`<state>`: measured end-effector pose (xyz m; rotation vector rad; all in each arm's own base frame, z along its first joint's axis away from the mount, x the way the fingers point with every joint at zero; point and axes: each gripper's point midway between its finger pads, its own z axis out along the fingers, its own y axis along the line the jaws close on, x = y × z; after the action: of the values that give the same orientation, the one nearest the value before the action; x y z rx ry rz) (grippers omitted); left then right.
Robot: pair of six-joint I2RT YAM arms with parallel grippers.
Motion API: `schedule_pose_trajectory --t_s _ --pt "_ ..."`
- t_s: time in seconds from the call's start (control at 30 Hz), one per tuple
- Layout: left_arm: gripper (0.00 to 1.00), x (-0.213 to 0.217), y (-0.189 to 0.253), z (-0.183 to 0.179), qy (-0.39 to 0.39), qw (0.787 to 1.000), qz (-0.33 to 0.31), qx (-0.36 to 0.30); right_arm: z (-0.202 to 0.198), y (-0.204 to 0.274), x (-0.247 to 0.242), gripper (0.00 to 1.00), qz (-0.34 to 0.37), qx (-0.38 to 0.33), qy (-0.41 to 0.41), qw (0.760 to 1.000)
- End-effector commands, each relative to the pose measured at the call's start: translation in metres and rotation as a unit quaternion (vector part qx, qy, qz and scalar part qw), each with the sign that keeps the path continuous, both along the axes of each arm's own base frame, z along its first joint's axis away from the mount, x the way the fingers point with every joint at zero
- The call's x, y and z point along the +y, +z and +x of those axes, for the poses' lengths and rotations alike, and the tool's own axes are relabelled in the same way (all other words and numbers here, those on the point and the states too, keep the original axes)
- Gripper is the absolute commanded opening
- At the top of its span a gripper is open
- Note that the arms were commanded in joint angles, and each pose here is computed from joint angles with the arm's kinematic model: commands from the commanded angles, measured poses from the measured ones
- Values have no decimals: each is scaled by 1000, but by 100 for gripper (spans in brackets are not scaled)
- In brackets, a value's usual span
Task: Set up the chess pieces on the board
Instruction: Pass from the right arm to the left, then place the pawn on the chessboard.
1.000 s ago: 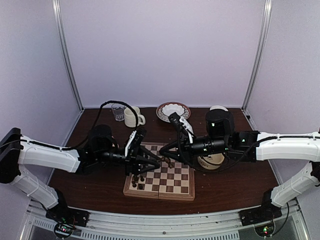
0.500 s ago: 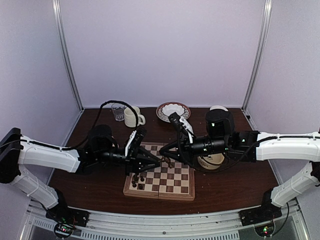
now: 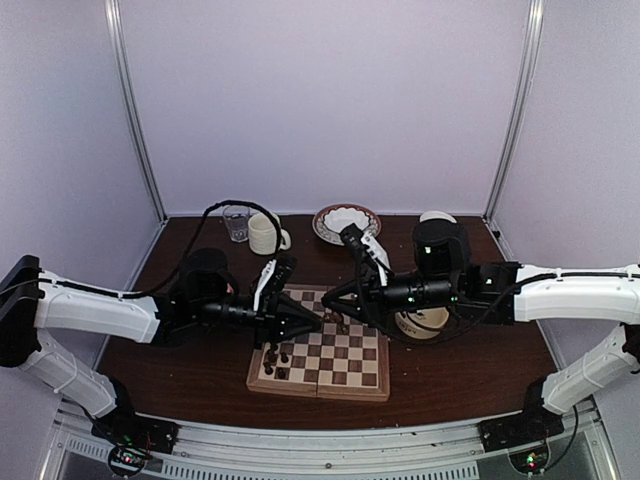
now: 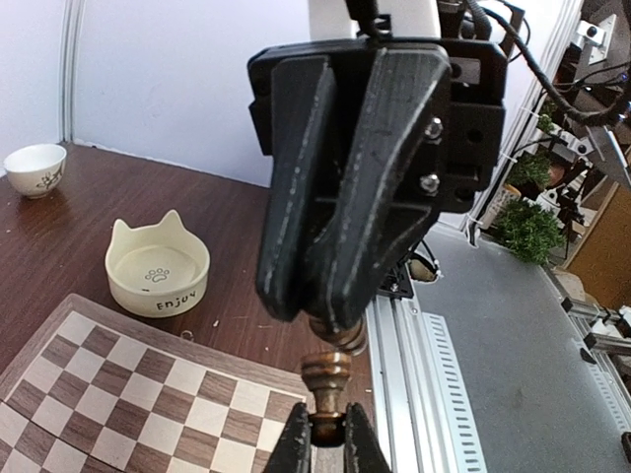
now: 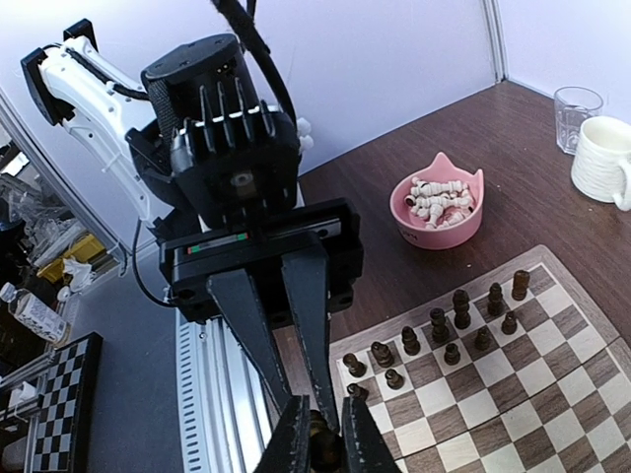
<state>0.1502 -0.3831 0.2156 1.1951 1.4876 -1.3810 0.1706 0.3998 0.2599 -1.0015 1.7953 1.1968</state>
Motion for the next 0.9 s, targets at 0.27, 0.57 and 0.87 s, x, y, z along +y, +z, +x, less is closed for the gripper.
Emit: schedule_pose_trajectory --t_s 0.27,0.57,0.87 --pt "0 0 -26 50 113 966 231 21 55 -5 -73 7 -60 -58 -179 980" --pt "0 25 -73 69 190 847 495 -13 110 -15 -136 5 -77 -66 -336 936" --pt "0 40 -106 64 182 771 610 16 130 -48 -158 5 -91 -47 -388 916"
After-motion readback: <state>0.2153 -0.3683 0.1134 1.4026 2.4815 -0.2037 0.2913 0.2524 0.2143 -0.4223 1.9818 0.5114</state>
